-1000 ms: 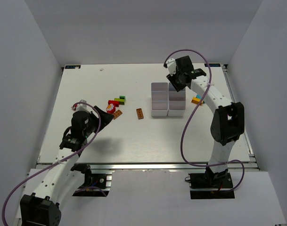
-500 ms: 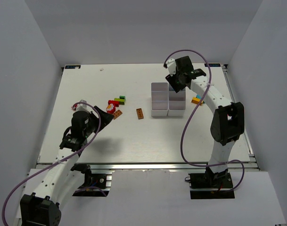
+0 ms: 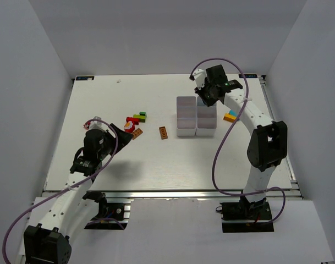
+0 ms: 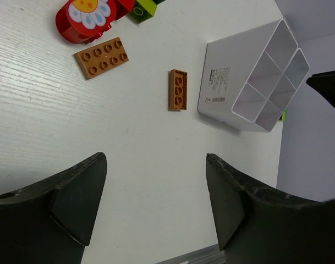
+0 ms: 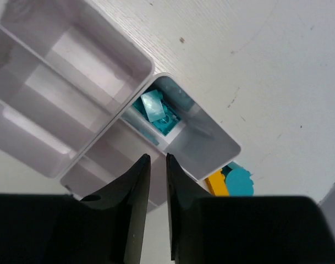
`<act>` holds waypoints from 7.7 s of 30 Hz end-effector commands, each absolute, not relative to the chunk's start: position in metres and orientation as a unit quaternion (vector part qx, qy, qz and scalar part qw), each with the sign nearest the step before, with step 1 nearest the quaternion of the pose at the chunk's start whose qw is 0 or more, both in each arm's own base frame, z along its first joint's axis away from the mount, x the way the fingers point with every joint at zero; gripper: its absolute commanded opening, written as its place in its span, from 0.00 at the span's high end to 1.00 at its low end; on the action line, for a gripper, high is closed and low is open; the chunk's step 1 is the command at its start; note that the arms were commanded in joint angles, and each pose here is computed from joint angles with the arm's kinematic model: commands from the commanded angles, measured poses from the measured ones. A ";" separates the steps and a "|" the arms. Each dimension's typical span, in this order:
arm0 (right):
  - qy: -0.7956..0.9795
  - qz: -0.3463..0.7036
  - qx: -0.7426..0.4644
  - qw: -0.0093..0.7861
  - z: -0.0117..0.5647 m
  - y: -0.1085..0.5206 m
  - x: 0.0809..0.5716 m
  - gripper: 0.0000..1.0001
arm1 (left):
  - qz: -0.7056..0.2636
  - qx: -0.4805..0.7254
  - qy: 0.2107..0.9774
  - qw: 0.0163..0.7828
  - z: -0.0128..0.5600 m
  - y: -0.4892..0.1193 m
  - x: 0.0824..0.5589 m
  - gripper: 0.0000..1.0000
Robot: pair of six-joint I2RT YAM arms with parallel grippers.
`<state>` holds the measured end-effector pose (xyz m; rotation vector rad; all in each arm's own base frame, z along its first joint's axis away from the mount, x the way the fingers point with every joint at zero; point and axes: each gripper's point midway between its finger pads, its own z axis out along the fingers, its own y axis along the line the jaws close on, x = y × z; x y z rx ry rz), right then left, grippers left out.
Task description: Sort the legos into containers by color
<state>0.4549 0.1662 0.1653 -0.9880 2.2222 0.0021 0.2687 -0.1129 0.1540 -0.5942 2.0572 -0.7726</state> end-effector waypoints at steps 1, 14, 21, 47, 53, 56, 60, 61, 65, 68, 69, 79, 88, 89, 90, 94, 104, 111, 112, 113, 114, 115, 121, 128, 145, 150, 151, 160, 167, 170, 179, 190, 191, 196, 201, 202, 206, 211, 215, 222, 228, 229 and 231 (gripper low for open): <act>0.823 0.044 -0.411 0.389 0.209 0.174 0.441 0.79 | -0.311 -0.227 0.812 0.439 0.170 -0.113 0.273 0.18; 0.858 0.058 -0.288 0.422 0.235 0.108 0.466 1.00 | -0.316 -0.232 0.801 0.453 0.179 -0.110 0.268 0.18; 0.881 0.112 -0.198 0.414 0.235 0.036 0.473 0.51 | -0.328 -0.234 0.794 0.456 0.184 -0.112 0.269 0.18; 0.933 0.138 -0.086 0.320 0.154 -0.048 0.459 0.21 | -0.375 -0.232 0.769 0.462 0.200 -0.125 0.279 0.18; 0.931 0.155 -0.126 0.307 0.153 -0.033 0.457 0.20 | -0.368 -0.194 0.785 0.459 0.210 -0.134 0.297 0.18; 0.929 0.154 -0.146 0.302 0.152 -0.026 0.457 0.22 | -0.367 -0.175 0.796 0.448 0.208 -0.141 0.305 0.18; 0.934 0.160 -0.151 0.282 0.146 -0.013 0.456 0.26 | -0.381 -0.145 0.796 0.448 0.223 -0.158 0.320 0.19; 0.937 0.150 -0.151 0.276 0.143 -0.013 0.455 0.26 | -0.379 -0.136 0.798 0.448 0.224 -0.162 0.323 0.19; 0.934 0.119 -0.196 0.275 0.135 -0.001 0.458 0.25 | -0.385 -0.107 0.805 0.439 0.229 -0.187 0.337 0.20; 0.933 0.098 -0.207 0.278 0.132 -0.001 0.467 0.24 | -0.399 -0.109 0.801 0.433 0.227 -0.196 0.344 0.20; 0.935 0.095 -0.206 0.273 0.126 -0.002 0.470 0.25 | -0.399 -0.110 0.803 0.428 0.223 -0.197 0.345 0.20; 0.937 0.050 -0.271 0.214 0.097 0.006 0.476 0.11 | -0.394 -0.124 0.806 0.425 0.215 -0.193 0.338 0.21; 0.930 0.028 -0.294 0.220 0.090 -0.001 0.489 0.11 | -0.392 -0.145 0.809 0.414 0.202 -0.189 0.331 0.20; 0.934 0.032 -0.274 0.225 0.091 0.001 0.491 0.13 | -0.392 -0.145 0.809 0.413 0.202 -0.189 0.330 0.20; 0.937 0.026 -0.258 0.234 0.090 0.000 0.499 0.14 | -0.392 -0.146 0.809 0.413 0.202 -0.189 0.331 0.20; 0.952 0.013 -0.207 0.226 0.081 0.000 0.512 0.21 | -0.392 -0.143 0.808 0.415 0.205 -0.190 0.334 0.20; 0.961 0.009 -0.207 0.185 0.048 -0.001 0.492 0.28 | -0.386 -0.156 0.807 0.419 0.203 -0.185 0.330 0.20; 0.961 0.030 -0.226 0.155 0.045 0.004 0.460 0.38 | -0.385 -0.155 0.807 0.419 0.204 -0.185 0.330 0.20; 0.961 0.032 -0.228 0.152 0.045 0.004 0.456 0.38 | -0.385 -0.155 0.807 0.419 0.204 -0.185 0.330 0.20; 0.960 0.031 -0.231 0.155 0.049 0.004 0.453 0.38 | -0.386 -0.155 0.807 0.419 0.203 -0.185 0.330 0.20; 0.961 0.035 -0.232 0.148 0.046 0.005 0.446 0.36 | -0.386 -0.156 0.808 0.418 0.202 -0.185 0.330 0.20; 0.961 0.037 -0.232 0.146 0.046 0.005 0.443 0.36 | -0.387 -0.155 0.807 0.418 0.203 -0.185 0.330 0.20; 0.963 0.041 -0.225 0.145 0.050 0.007 0.434 0.27 | -0.388 -0.156 0.806 0.419 0.201 -0.184 0.327 0.20; 0.955 0.102 -0.222 0.168 0.077 0.030 0.433 0.29 | -0.386 -0.160 0.804 0.424 0.203 -0.181 0.323 0.20; 0.962 0.083 -0.199 0.168 0.069 0.021 0.425 0.46 | -0.405 -0.158 0.792 0.428 0.214 -0.182 0.315 0.20; 0.953 0.111 -0.192 0.205 0.096 0.032 0.430 0.60 | -0.460 -0.143 0.766 0.425 0.234 -0.203 0.312 0.21; 0.952 0.118 -0.191 0.209 0.100 0.035 0.429 0.65 | -0.471 -0.140 0.761 0.425 0.238 -0.208 0.312 0.21; 0.925 0.169 -0.190 0.284 0.175 0.057 0.431 0.74 | -0.521 -0.067 0.758 0.388 0.248 -0.278 0.299 0.21; 0.870 0.240 -0.207 0.378 0.270 0.092 0.428 0.77 | -0.534 -0.034 0.745 0.397 0.259 -0.316 0.303 0.21; 0.849 0.263 -0.227 0.398 0.294 0.116 0.419 0.78 | -0.521 -0.022 0.746 0.413 0.263 -0.326 0.314 0.21; 0.824 0.316 -0.247 0.399 0.326 0.191 0.376 0.81 | -0.510 0.006 0.731 0.454 0.281 -0.370 0.333 0.22; 0.831 0.301 -0.222 0.412 0.333 0.206 0.382 0.86 | -0.495 0.005 0.714 0.495 0.298 -0.388 0.315 0.22; 0.833 0.297 -0.222 0.411 0.330 0.206 0.382 0.86 | -0.493 0.001 0.712 0.500 0.299 -0.385 0.315 0.22; 0.837 0.289 -0.224 0.407 0.324 0.213 0.374 0.88 | -0.477 -0.017 0.706 0.523 0.301 -0.379 0.321 0.22; 0.840 0.288 -0.215 0.407 0.323 0.215 0.374 0.91 | -0.477 -0.012 0.703 0.527 0.304 -0.388 0.328 0.22; 0.842 0.286 -0.211 0.406 0.322 0.214 0.374 0.91 | -0.479 -0.011 0.700 0.530 0.309 -0.389 0.330 0.21; 0.845 0.286 -0.206 0.403 0.320 0.213 0.373 0.92 | -0.471 -0.012 0.701 0.535 0.311 -0.392 0.335 0.21; 0.849 0.286 -0.201 0.397 0.315 0.213 0.372 0.93 | -0.462 -0.019 0.705 0.538 0.309 -0.392 0.341 0.22; 0.849 0.291 -0.200 0.394 0.315 0.214 0.370 0.93 | -0.453 -0.026 0.711 0.537 0.306 -0.394 0.347 0.25; 0.847 0.294 -0.200 0.396 0.318 0.214 0.369 0.94 | -0.458 -0.019 0.715 0.528 0.299 -0.401 0.347 0.40; 0.846 0.295 -0.200 0.395 0.317 0.214 0.368 0.99 | -0.457 -0.022 0.714 0.530 0.299 -0.401 0.348 0.56; 0.847 0.295 -0.201 0.395 0.317 0.214 0.367 1.00 | -0.455 -0.025 0.713 0.533 0.299 -0.400 0.350 0.56; 0.847 0.295 -0.202 0.393 0.315 0.214 0.366 1.00 | -0.454 -0.027 0.712 0.535 0.300 -0.399 0.350 0.56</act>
